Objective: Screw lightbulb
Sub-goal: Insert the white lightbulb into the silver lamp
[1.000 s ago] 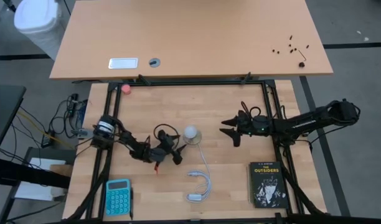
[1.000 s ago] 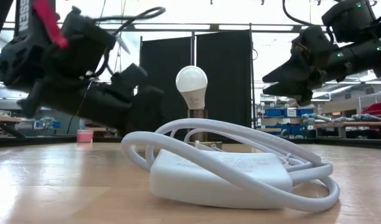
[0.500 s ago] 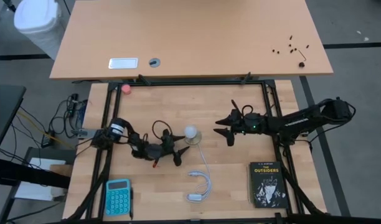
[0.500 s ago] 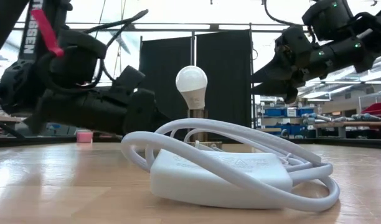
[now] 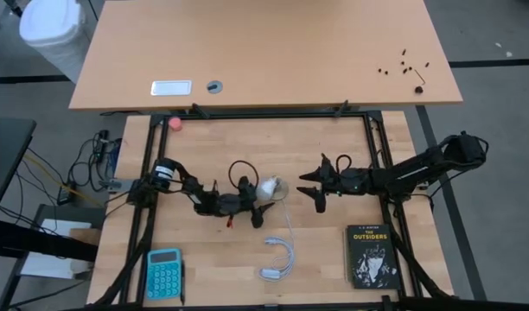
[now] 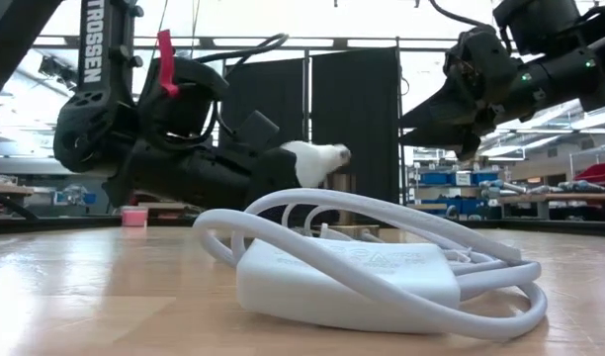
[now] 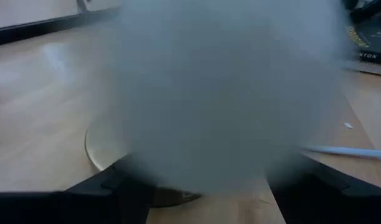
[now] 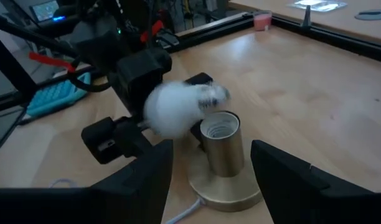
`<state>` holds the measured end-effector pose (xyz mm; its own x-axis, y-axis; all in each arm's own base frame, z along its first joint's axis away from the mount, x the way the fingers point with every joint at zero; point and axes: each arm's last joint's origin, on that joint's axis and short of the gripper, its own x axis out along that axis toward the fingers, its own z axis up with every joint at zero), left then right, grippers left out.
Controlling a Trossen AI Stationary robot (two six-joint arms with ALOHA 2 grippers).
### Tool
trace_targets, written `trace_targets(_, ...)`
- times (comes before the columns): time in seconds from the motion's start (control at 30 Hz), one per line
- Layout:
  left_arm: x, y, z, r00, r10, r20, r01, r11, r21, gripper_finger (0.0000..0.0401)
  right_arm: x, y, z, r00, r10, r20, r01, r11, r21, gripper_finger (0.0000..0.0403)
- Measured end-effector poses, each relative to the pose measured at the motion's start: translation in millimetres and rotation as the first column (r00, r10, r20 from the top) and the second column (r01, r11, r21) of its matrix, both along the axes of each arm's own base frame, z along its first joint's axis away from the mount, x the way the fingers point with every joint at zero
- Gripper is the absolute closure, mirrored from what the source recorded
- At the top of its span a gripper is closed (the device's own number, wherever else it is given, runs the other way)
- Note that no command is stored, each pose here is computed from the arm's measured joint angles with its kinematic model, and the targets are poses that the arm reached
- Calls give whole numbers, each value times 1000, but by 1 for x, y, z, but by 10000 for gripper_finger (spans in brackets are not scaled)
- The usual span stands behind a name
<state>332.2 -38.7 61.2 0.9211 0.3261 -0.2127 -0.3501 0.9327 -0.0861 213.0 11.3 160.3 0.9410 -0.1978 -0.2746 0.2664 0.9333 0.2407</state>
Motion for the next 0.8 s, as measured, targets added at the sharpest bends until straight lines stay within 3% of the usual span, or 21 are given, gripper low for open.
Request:
trace_targets(0.37, -3, 3, -2, 997, 76, -29, -74, 995, 63, 119, 0, -3, 0, 1000, -31, 4, 30, 999, 26, 176)
trace_targets(0.6, -29, 9, 14, 986, 168, -24, -165, 983, 81, 119, 0, -1, -1, 1000, -29, -4, 29, 1000, 6, 176)
trace_targets(0.8, -38, 11, 20, 984, 173, -28, -169, 980, 107, 119, 0, -2, 0, 1000, -27, 0, 27, 999, -26, 176)
